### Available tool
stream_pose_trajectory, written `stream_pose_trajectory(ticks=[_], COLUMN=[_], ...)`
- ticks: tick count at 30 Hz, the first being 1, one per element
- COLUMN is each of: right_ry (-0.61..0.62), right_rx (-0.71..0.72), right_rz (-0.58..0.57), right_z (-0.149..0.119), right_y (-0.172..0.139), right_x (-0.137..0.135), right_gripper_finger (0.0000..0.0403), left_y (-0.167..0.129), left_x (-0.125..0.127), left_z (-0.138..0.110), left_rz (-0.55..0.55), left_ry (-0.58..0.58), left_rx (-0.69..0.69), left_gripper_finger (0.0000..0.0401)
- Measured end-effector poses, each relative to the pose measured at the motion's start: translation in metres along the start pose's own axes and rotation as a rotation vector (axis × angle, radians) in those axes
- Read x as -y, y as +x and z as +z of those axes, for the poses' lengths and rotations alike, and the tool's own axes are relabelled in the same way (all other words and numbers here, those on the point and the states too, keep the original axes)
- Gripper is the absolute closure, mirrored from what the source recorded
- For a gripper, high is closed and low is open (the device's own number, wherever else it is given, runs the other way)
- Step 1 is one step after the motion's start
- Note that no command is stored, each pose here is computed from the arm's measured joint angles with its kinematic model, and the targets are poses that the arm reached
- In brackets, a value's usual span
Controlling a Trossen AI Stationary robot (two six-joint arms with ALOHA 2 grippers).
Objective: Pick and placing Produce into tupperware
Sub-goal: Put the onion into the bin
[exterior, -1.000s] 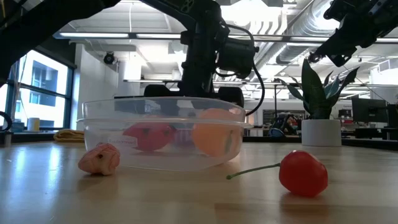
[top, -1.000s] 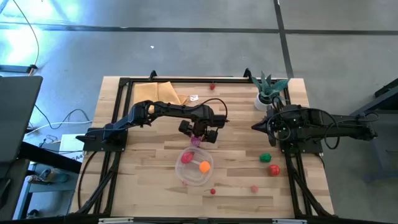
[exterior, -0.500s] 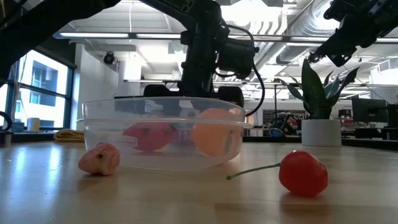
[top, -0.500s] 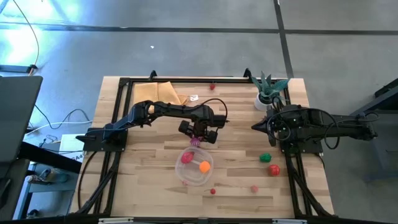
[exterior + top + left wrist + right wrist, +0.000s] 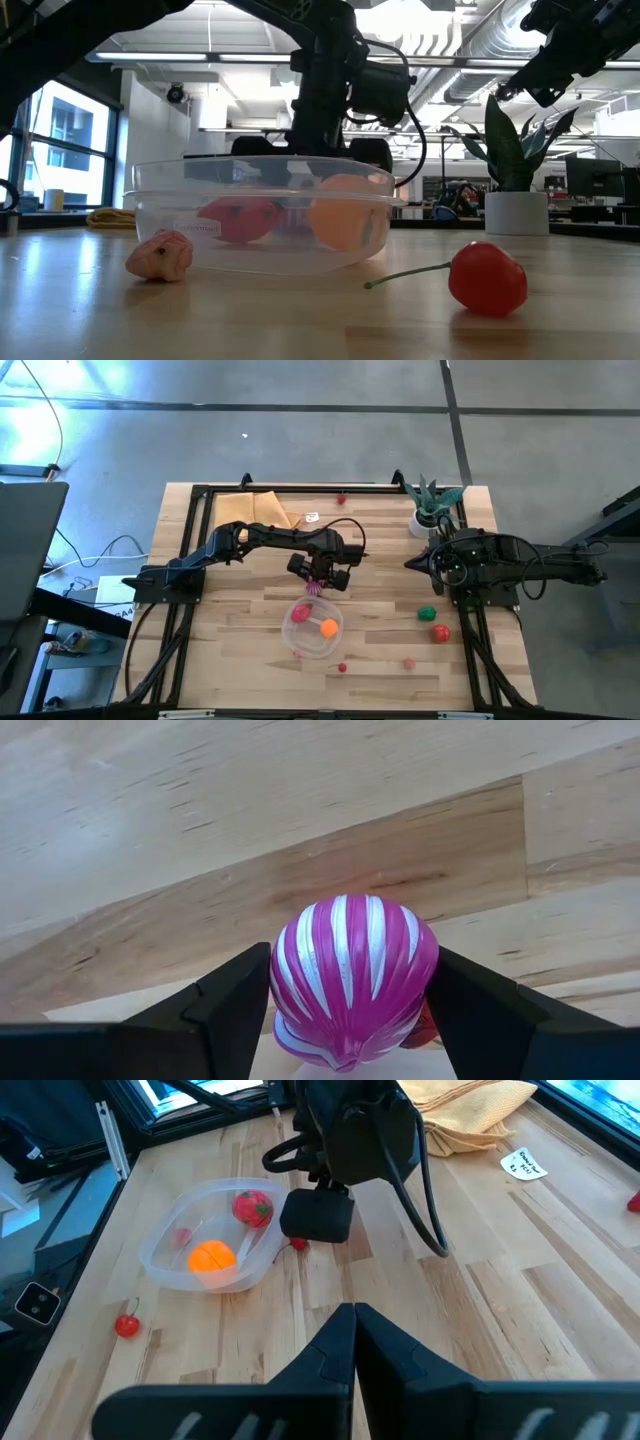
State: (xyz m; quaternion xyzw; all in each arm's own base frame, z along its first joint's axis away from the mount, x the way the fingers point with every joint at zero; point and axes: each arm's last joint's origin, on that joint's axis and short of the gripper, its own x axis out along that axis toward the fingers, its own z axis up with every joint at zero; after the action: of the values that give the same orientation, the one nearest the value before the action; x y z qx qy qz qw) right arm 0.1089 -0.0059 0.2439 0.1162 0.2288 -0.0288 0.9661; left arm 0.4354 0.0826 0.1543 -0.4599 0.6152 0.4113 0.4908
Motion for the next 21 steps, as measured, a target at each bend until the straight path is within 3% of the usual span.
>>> stream_pose_trajectory(ticks=[21], right_ry=[0.000], right_rx=[0.000], right_rz=[0.000], right_z=[0.0000], right_y=[0.0000], right_x=[0.0000], right_gripper_finger=[0.0402], left_y=[-0.0021], left_x=[0.0004], left_z=[0.0000], left_rz=[-0.003], left_ry=[0.000], left_rx=[0.001], left_gripper_finger=[0.0158])
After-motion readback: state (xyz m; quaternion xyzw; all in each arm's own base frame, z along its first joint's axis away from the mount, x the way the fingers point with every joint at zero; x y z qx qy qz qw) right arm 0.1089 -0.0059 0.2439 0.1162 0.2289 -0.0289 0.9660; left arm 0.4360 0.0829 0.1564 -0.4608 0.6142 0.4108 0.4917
